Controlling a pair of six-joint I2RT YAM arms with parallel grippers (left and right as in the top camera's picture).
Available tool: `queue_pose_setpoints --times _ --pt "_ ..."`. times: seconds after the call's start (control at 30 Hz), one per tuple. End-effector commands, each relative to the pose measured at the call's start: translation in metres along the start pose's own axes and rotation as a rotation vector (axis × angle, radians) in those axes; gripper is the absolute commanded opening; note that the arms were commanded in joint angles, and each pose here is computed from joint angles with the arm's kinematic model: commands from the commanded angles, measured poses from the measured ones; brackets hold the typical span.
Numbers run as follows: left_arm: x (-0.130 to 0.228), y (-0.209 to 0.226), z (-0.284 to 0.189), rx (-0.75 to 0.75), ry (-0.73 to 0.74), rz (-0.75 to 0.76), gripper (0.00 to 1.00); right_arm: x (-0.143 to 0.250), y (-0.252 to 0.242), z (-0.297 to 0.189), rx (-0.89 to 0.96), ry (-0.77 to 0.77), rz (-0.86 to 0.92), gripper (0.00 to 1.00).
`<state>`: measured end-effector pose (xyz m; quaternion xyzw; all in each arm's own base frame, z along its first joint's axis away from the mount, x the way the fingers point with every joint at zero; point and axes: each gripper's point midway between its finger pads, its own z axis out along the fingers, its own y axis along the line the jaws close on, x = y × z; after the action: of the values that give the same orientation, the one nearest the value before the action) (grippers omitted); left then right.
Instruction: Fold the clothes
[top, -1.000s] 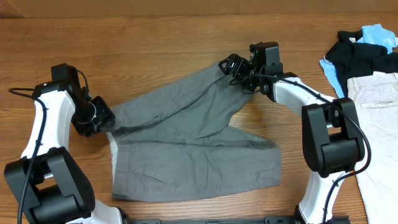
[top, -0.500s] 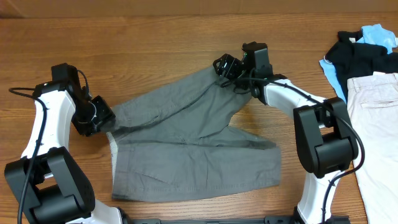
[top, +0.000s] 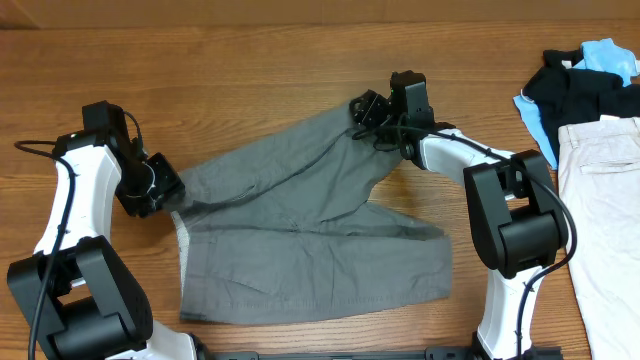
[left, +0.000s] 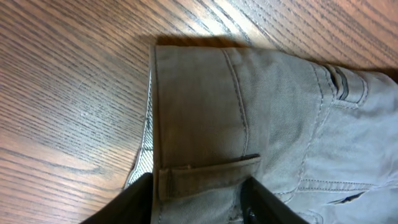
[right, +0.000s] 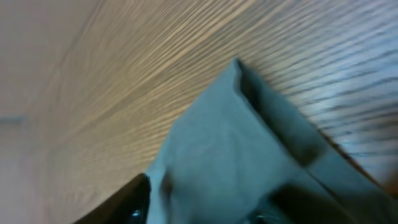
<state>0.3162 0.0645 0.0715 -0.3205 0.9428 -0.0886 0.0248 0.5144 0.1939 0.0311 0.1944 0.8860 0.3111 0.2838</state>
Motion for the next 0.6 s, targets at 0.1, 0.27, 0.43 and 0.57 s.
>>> queue_pose_setpoints --times 0.1,0.27,0.43,0.57 --pt "-0.011 -0.011 -0.002 0.033 -0.039 0.014 0.17 -0.017 -0.004 0.0 0.017 -0.026 0.02 0.32" --pt "-0.026 -0.016 -0.003 0.058 -0.095 -0.031 0.04 -0.038 -0.002 -0.008 0.052 -0.022 0.045 0.07" --pt "-0.052 -0.032 -0.009 0.129 -0.201 -0.014 0.04 -0.07 0.013 -0.021 0.057 -0.044 0.05 0.04" --pt "-0.08 -0.049 -0.019 0.203 -0.321 0.009 0.04 -0.096 0.024 -0.034 0.053 -0.073 0.02 0.04"
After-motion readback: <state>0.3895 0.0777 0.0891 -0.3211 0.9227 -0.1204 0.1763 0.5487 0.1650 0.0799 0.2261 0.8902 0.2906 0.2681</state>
